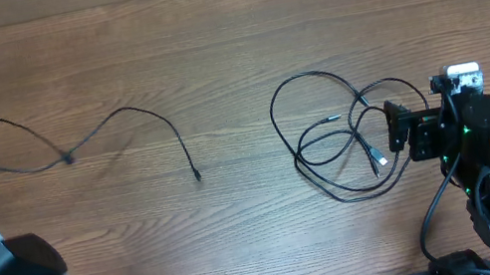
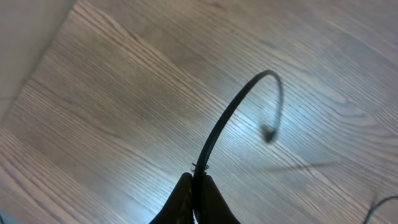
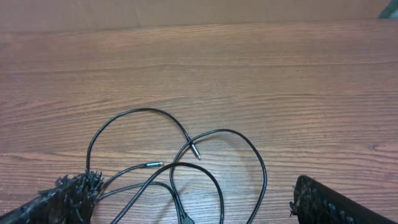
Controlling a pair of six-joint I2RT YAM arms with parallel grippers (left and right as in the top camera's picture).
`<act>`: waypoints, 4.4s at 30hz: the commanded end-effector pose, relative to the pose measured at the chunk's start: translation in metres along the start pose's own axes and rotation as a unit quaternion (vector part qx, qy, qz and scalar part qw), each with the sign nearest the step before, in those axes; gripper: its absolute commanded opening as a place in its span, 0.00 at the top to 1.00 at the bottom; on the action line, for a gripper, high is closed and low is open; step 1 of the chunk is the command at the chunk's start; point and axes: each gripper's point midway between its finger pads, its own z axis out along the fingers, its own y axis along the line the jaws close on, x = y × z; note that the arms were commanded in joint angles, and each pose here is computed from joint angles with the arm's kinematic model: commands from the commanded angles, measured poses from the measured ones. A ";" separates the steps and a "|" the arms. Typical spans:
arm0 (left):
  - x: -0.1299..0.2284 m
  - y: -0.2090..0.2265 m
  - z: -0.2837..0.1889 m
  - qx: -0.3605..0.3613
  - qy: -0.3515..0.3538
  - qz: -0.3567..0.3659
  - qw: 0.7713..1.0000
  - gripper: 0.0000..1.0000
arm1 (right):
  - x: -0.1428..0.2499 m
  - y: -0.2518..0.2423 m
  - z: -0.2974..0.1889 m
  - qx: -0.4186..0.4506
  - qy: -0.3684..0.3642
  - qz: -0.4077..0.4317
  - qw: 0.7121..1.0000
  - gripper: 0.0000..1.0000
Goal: Untangle cables
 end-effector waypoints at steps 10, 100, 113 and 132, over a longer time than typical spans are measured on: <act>-0.014 0.058 0.080 0.034 0.039 -0.076 0.996 0.96 | -0.002 -0.001 -0.005 0.000 0.002 0.004 1.000 0.00; 0.135 -0.361 0.052 0.231 0.010 0.503 0.833 0.01 | 0.014 0.004 0.012 -0.008 0.049 0.001 0.999 0.00; 0.190 -0.332 0.130 0.207 0.100 0.491 0.840 0.00 | 0.014 0.004 0.012 -0.008 0.049 0.001 0.999 0.00; 0.232 -0.270 0.192 0.162 0.171 0.496 0.836 0.00 | 0.015 0.004 0.012 -0.008 0.051 0.001 0.999 0.00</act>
